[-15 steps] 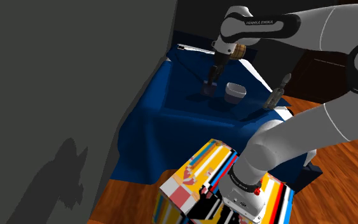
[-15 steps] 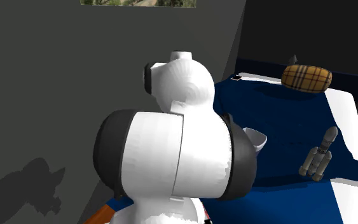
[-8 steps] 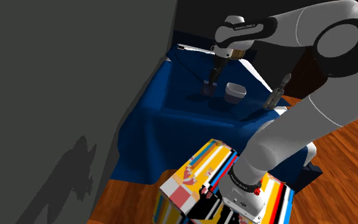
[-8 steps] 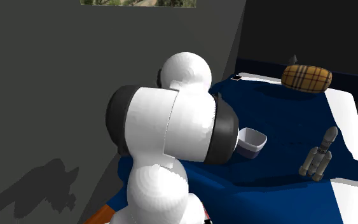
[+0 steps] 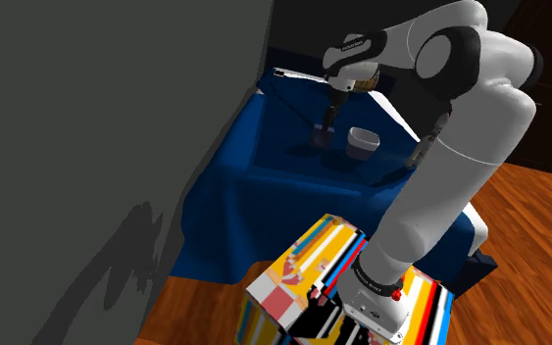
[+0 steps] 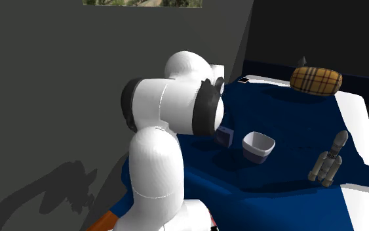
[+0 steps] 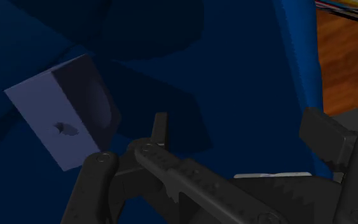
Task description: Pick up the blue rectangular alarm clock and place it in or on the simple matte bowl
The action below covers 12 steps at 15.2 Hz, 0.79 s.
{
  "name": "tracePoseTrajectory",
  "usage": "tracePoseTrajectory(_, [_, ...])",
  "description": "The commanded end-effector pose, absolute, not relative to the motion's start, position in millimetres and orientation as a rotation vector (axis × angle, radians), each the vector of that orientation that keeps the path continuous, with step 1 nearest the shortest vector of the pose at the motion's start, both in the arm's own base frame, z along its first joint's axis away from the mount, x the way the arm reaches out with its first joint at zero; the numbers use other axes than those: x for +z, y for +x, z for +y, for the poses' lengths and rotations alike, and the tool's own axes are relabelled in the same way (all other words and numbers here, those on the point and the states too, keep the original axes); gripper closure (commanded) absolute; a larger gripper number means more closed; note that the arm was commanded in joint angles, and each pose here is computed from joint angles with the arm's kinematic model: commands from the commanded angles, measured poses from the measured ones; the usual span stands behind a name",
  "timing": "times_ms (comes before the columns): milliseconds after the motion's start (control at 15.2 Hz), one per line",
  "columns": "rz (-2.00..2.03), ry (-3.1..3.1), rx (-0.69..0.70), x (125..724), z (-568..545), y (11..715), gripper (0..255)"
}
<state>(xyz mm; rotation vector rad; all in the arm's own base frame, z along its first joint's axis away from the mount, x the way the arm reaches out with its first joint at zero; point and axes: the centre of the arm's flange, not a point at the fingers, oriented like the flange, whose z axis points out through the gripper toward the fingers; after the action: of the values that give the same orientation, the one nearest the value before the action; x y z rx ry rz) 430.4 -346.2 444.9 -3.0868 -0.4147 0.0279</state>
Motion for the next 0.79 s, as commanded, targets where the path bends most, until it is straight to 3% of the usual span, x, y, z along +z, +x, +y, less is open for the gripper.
tracePoseTrajectory(0, [-0.451, -3.087, 0.027, 432.1, -368.0, 443.0, 0])
tracePoseTrajectory(726, [-0.612, -3.079, 0.02, 385.7, -475.7, 510.7, 0])
